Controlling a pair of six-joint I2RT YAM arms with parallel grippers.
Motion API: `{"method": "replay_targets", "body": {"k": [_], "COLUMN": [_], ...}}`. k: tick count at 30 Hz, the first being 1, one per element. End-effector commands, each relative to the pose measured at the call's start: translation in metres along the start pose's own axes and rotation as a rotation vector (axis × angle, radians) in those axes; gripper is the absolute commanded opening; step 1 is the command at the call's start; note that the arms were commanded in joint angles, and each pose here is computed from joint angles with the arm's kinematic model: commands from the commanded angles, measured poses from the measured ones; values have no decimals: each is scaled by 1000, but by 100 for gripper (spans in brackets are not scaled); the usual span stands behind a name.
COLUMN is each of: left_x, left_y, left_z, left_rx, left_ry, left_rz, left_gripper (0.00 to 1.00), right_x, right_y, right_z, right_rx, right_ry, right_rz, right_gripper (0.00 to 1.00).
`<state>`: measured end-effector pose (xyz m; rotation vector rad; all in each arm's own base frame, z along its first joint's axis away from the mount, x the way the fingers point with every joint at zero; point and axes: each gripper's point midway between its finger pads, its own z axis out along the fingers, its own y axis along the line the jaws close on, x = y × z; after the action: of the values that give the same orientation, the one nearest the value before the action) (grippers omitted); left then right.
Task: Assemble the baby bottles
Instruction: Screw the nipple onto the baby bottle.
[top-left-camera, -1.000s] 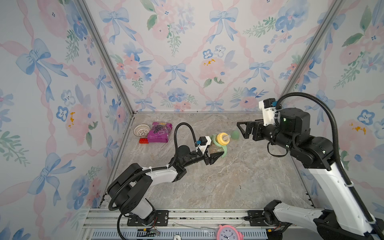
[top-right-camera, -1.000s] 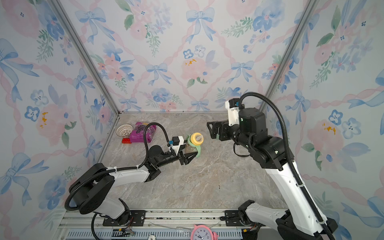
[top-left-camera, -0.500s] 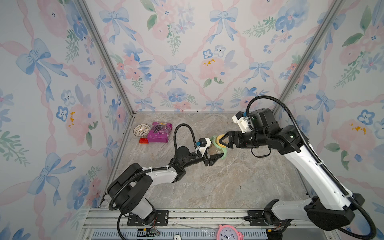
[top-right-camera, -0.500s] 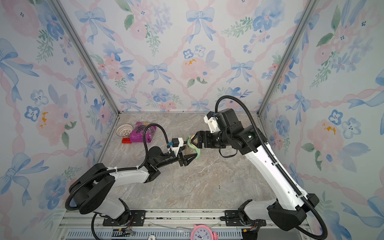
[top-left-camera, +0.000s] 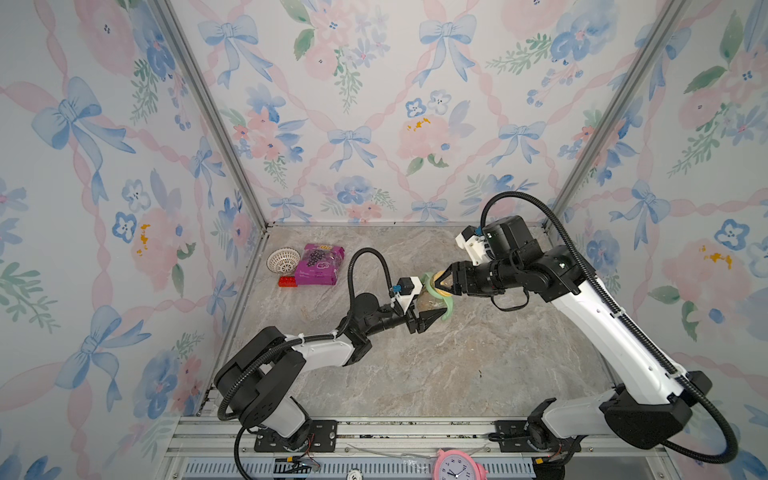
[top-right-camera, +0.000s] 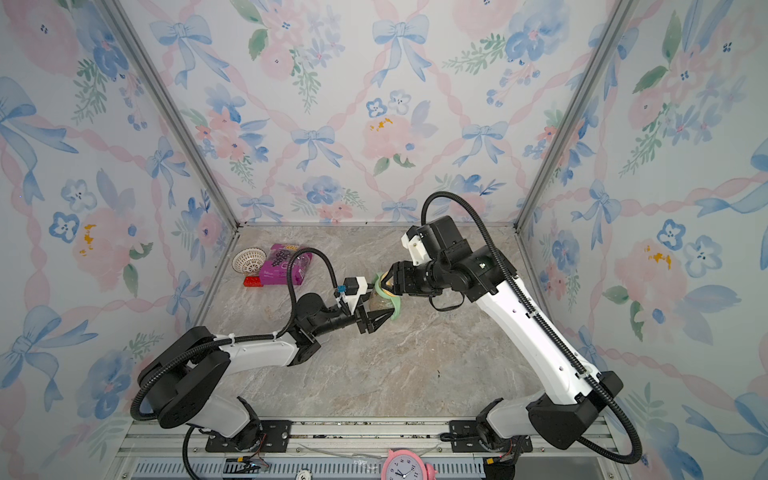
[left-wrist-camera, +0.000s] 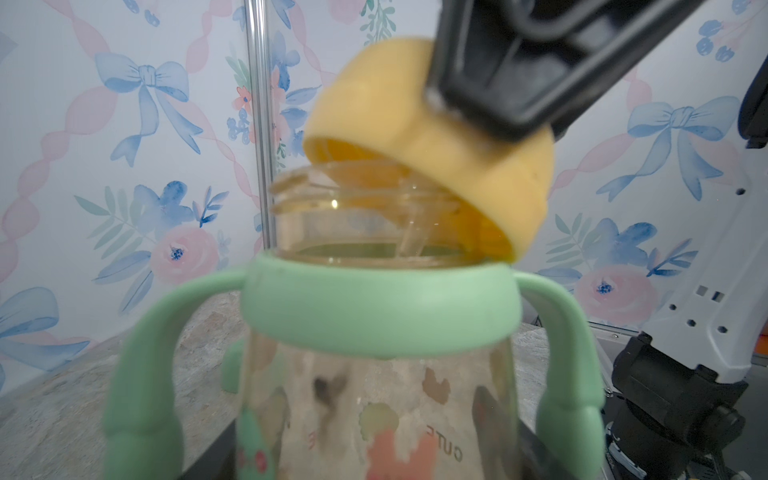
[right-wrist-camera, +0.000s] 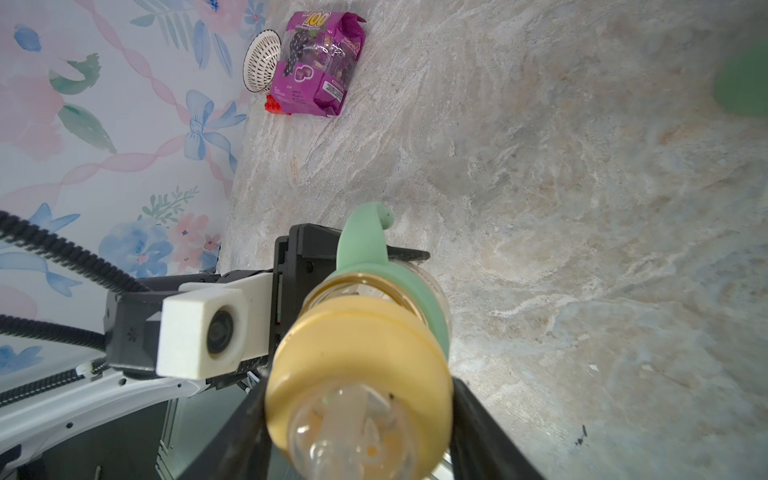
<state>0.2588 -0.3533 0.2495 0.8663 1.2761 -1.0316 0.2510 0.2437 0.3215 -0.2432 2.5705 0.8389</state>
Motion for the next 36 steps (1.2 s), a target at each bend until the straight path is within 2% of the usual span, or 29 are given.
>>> {"method": "replay_targets", "body": {"k": [1, 7, 10, 19, 36], "left_x": [-20, -13, -7, -2, -3], "left_y": [-7, -12, -15, -23, -33], "left_z": [-2, -1, -2, -2, -1], "left_rx": [26, 40, 48, 64, 115], "left_ry": [-70, -54, -39, -29, -16], "left_rz": [64, 89, 110, 167, 201], "left_gripper": [1, 0, 0, 0, 0], "right_x": [6, 7, 5, 17, 31], "right_y": [1, -6, -7, -11, -25], "right_z": [1, -5, -13, -8, 11], "right_rx": [12, 65, 84, 102, 81], "right_ry": [31, 50, 65, 200, 303], "right_rz": [-8, -36, -61, -99, -149], "right_gripper": [53, 41, 39, 39, 38]}}
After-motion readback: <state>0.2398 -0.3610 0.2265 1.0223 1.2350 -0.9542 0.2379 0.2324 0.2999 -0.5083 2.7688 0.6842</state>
